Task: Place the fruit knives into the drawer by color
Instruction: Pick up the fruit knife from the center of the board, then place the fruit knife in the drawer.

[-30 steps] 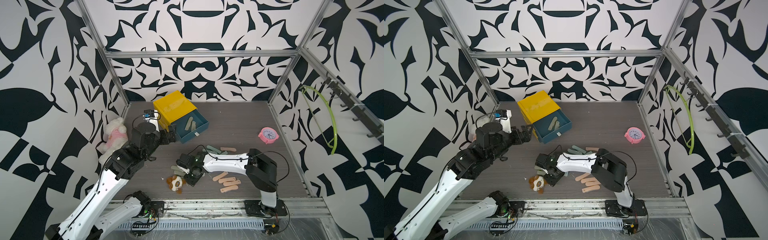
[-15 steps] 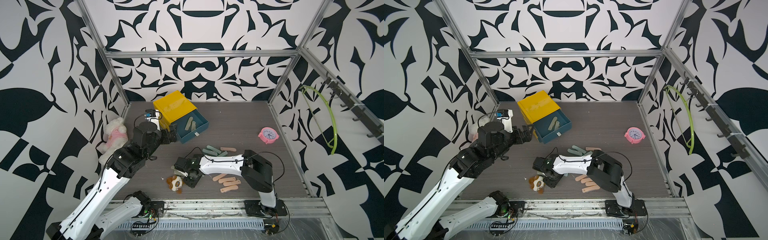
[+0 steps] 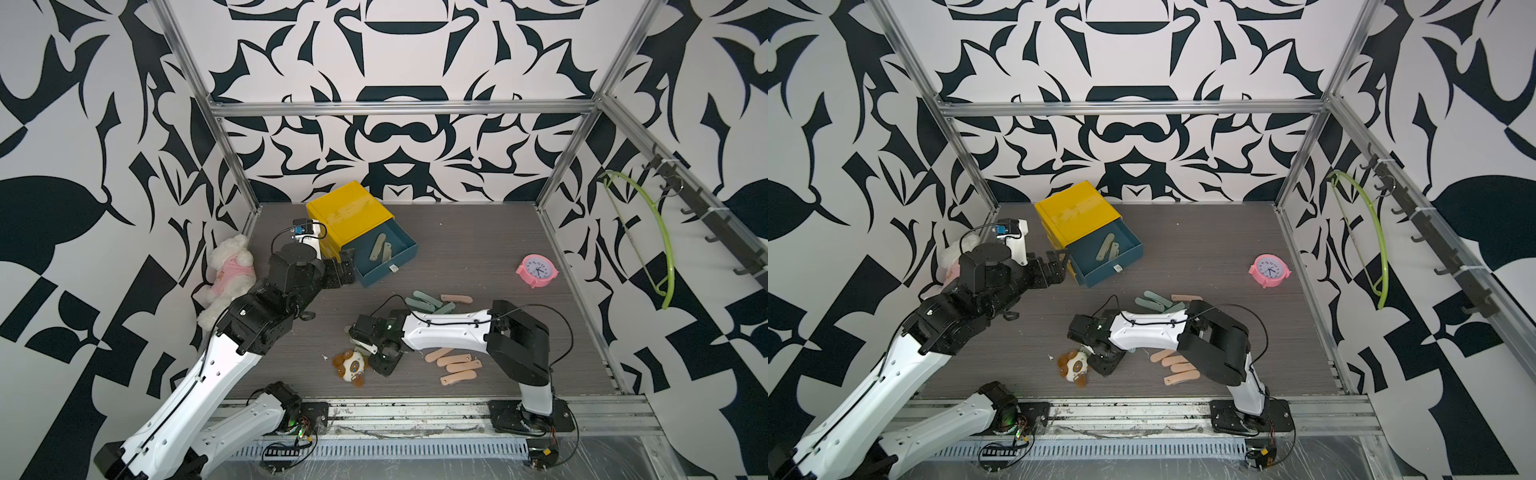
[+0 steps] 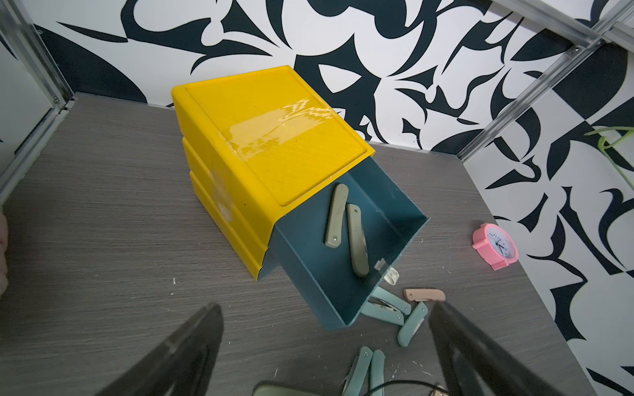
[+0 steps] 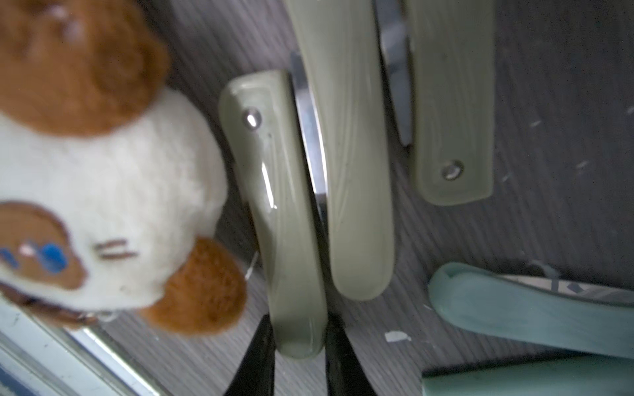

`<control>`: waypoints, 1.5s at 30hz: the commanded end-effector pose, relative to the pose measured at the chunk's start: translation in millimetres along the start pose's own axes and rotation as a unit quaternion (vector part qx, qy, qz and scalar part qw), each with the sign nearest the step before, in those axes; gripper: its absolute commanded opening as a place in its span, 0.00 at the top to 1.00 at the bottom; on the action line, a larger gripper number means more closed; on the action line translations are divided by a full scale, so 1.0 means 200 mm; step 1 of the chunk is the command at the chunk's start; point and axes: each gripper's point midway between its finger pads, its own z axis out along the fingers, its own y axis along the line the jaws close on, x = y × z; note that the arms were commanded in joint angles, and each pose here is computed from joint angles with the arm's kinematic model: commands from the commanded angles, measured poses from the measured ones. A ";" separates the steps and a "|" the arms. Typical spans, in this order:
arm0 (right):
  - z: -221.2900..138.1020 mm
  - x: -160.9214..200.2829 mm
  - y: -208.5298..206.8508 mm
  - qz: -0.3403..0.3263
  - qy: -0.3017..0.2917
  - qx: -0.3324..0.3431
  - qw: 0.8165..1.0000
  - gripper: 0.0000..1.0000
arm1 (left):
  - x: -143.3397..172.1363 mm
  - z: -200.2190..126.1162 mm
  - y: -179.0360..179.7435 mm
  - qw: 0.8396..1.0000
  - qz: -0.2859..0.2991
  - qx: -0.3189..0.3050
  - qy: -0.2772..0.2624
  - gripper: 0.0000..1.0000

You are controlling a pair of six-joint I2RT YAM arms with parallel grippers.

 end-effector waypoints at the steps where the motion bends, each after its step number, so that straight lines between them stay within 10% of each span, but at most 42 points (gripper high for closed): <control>1: -0.11 -0.05 0.05 -0.013 -0.047 -0.020 0.999 0.95 | 0.02 0.03 0.01 1.000 -0.002 -0.006 0.004 0.01; 29: -0.88 0.19 -0.41 0.196 -0.291 0.020 0.936 1.00 | 0.41 0.20 0.09 0.996 -0.041 -0.011 0.080 0.01; 37: -1.33 -0.09 -0.58 0.219 -0.360 -0.019 0.907 1.00 | 0.53 0.20 0.15 0.993 -0.066 -0.022 0.098 0.01; 45: -1.39 -0.44 -0.79 0.253 -0.361 -0.027 0.897 1.00 | 0.56 0.17 0.17 0.992 -0.066 -0.028 0.108 0.01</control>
